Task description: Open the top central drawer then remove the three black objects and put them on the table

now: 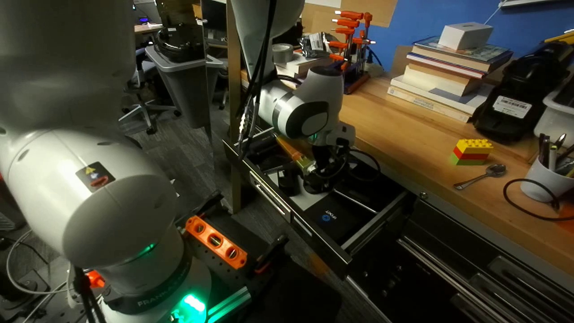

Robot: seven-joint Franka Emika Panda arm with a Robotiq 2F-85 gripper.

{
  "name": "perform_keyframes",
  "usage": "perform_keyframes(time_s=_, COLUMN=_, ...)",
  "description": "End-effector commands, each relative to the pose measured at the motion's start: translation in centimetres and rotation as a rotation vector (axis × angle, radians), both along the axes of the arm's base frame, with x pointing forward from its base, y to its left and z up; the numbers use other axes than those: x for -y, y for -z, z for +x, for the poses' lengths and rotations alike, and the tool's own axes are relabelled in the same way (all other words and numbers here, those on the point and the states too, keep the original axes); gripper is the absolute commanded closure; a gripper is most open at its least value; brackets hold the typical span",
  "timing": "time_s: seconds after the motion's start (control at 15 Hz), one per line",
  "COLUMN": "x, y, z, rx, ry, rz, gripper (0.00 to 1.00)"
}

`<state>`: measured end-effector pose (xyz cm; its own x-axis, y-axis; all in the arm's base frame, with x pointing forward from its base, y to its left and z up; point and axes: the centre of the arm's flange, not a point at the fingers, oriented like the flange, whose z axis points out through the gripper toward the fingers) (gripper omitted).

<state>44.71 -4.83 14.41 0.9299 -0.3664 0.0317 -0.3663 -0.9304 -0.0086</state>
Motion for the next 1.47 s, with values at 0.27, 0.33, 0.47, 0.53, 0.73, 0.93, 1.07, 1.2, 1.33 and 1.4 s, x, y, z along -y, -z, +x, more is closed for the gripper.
perform_keyframes(time_s=0.27, x=-0.3, y=0.5, z=0.3, rx=0.024, ry=0.009, rz=-0.011, gripper=0.44)
perform_keyframes(time_s=0.33, x=-0.3, y=0.6, z=0.2, rx=0.023, ry=0.009, rz=-0.011, gripper=0.51)
perform_keyframes(time_s=0.47, x=-0.3, y=0.6, z=0.2, rx=0.021, ry=0.010, rz=-0.010, gripper=0.67)
perform_keyframes(time_s=0.53, x=-0.2, y=0.5, z=0.2, rx=0.020, ry=0.012, rz=-0.009, gripper=0.74)
perform_keyframes(time_s=0.73, x=-0.5, y=-0.9, z=0.0, rx=-0.020, ry=0.042, rz=0.012, gripper=0.75)
perform_keyframes(time_s=0.93, x=-1.0, y=-3.0, z=-0.6, rx=-0.062, ry=0.062, rz=0.025, gripper=0.75)
perform_keyframes(time_s=1.07, x=-1.8, y=-5.2, z=-1.0, rx=-0.072, ry=0.057, rz=0.034, gripper=0.75)
perform_keyframes(time_s=1.2, x=-2.8, y=-7.7, z=-0.9, rx=-0.070, ry=0.041, rz=0.037, gripper=0.75)
perform_keyframes(time_s=1.33, x=-3.9, y=-10.5, z=-0.5, rx=-0.049, ry=0.030, rz=0.016, gripper=0.75)
perform_keyframes(time_s=1.4, x=-4.5, y=-11.9, z=-0.3, rx=-0.035, ry=0.023, rz=0.001, gripper=0.75)
